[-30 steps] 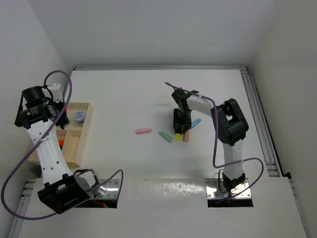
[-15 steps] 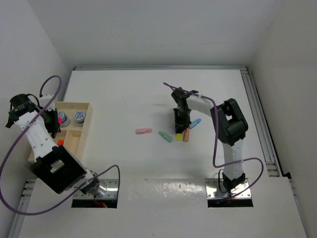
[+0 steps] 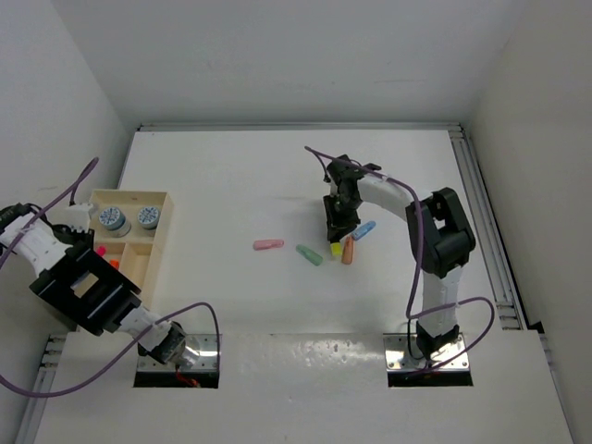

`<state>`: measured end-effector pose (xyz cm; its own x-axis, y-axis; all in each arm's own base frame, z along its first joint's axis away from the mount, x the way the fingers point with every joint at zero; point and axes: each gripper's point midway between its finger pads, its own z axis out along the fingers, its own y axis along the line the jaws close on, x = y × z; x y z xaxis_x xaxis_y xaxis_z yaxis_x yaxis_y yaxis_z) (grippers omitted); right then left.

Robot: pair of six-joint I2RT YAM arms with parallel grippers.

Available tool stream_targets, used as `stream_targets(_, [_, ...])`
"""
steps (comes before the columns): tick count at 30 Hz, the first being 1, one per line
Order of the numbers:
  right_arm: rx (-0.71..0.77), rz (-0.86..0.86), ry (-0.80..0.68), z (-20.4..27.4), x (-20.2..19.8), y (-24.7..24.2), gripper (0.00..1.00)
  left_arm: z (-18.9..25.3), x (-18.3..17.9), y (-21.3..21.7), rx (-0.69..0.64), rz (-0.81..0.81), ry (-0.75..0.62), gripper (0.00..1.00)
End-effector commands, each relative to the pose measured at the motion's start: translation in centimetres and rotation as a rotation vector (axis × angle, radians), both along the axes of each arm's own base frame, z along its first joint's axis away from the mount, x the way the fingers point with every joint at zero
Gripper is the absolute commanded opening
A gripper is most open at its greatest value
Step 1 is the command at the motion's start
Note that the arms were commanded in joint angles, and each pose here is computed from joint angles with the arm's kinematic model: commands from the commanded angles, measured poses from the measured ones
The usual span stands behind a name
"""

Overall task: Sort the stationery into containers
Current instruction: Place the pen in the storage box, then pick up the pen from the center of the board.

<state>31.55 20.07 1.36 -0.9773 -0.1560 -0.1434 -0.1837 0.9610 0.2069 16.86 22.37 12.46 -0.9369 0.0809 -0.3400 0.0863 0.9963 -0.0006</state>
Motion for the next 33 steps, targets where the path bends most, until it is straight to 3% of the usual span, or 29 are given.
stream_targets(1, [0.095,0.08,-0.103,3.8,1.5,1.0,0.0,-0.8,0.7,0.6,0.027,-0.059,-0.035,0.0])
stream_targets(10, [0.125,0.207,-0.181,7.0,1.5,1.0,0.0,-2.7,2.2,4.5,0.152,0.188,-0.097,0.0])
stream_targets(14, [0.139,0.234,-0.208,8.1,1.3,0.8,0.0,-3.5,2.6,5.2,0.183,0.204,-0.123,0.01])
stream_targets(17, [0.155,0.264,-0.211,8.6,0.8,0.9,0.0,-4.4,2.8,5.2,0.154,0.189,-0.11,0.08])
stream_targets(24, [0.177,0.327,-0.251,10.2,0.9,1.1,0.0,-4.5,3.3,5.1,0.14,0.148,-0.12,0.47])
stream_targets(27, [0.198,0.348,-0.256,11.0,1.0,1.6,0.0,-2.9,3.7,4.2,0.139,0.087,-0.17,0.56])
stream_targets(33, [0.352,0.399,-0.187,13.5,-1.0,3.6,0.0,4.8,6.0,1.2,0.186,-0.114,-0.401,0.58])
